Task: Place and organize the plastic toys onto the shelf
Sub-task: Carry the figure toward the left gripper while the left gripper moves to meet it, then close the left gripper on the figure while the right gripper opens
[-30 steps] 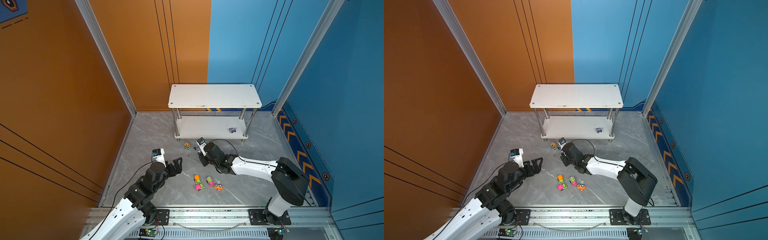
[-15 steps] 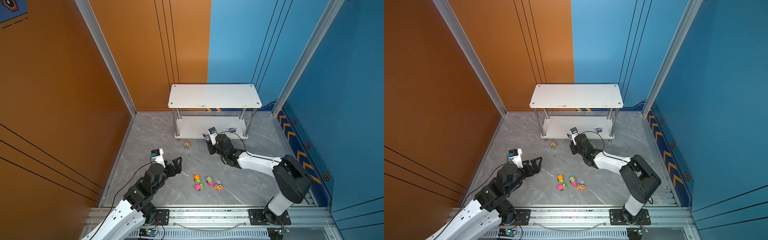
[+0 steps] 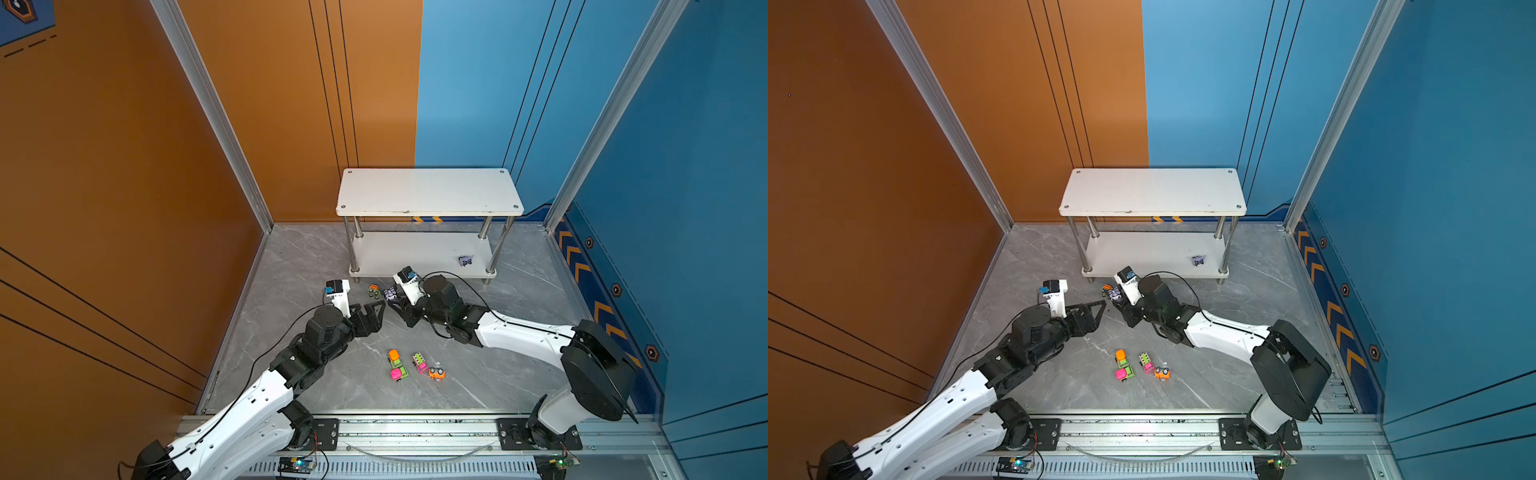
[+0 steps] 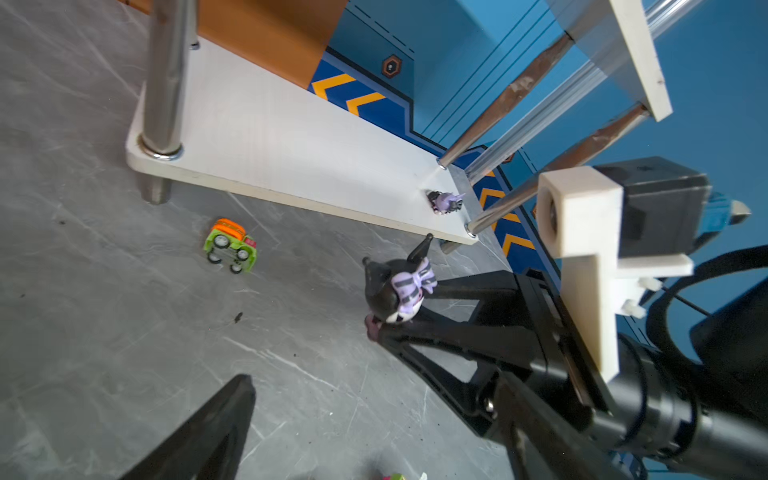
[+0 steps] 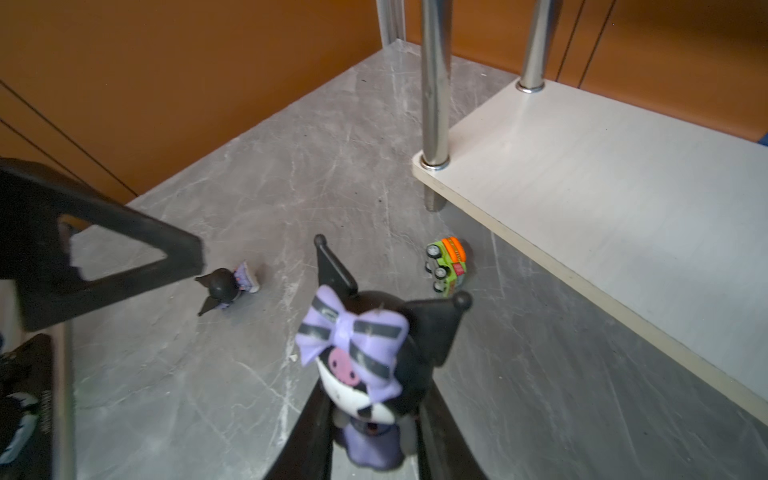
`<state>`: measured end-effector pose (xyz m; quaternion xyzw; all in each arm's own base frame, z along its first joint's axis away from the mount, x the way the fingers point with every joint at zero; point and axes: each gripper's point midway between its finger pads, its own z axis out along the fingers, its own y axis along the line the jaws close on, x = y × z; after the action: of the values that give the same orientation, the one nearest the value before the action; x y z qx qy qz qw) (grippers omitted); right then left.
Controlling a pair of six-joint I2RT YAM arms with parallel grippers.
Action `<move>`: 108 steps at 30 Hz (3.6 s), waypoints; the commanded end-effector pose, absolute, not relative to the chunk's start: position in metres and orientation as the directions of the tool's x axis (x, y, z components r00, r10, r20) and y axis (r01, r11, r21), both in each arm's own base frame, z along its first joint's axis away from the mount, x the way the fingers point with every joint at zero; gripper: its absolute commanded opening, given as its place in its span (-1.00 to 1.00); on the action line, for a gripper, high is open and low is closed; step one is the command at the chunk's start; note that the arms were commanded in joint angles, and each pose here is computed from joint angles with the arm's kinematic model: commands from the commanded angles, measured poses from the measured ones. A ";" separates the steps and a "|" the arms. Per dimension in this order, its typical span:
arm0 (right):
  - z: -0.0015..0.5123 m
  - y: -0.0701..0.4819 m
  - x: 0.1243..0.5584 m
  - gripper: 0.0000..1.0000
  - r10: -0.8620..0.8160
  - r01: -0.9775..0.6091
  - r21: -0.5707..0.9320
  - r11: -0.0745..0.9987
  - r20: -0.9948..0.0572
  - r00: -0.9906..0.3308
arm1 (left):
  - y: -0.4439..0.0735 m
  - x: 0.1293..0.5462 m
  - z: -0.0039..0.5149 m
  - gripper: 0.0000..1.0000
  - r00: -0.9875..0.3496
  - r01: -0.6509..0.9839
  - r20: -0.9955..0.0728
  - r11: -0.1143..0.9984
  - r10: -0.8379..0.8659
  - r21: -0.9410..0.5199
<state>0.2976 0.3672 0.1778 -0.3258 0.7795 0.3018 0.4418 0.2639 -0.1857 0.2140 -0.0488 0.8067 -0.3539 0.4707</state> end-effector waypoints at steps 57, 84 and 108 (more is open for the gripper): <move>0.224 0.356 0.254 -1.00 -0.165 -0.827 0.327 0.458 -0.882 -0.441 | -0.256 0.263 0.246 -0.23 -0.632 0.424 -0.689 0.587 -0.354 -0.690; 0.231 0.351 0.254 -0.46 -0.144 -0.812 0.350 0.467 -0.876 -0.460 | -0.242 0.268 0.242 -1.00 -0.595 0.404 -0.741 0.681 -0.311 -0.611; 0.220 0.233 0.275 0.12 0.044 -0.545 0.422 0.725 -0.817 -0.575 | -0.258 0.310 0.140 -1.00 -0.256 0.396 -0.949 0.916 0.184 0.071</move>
<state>0.2787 0.2477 0.2277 -0.1759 0.8064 0.3559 0.4382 0.2929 -0.2527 0.1200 0.1975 0.8190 -0.1341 0.5217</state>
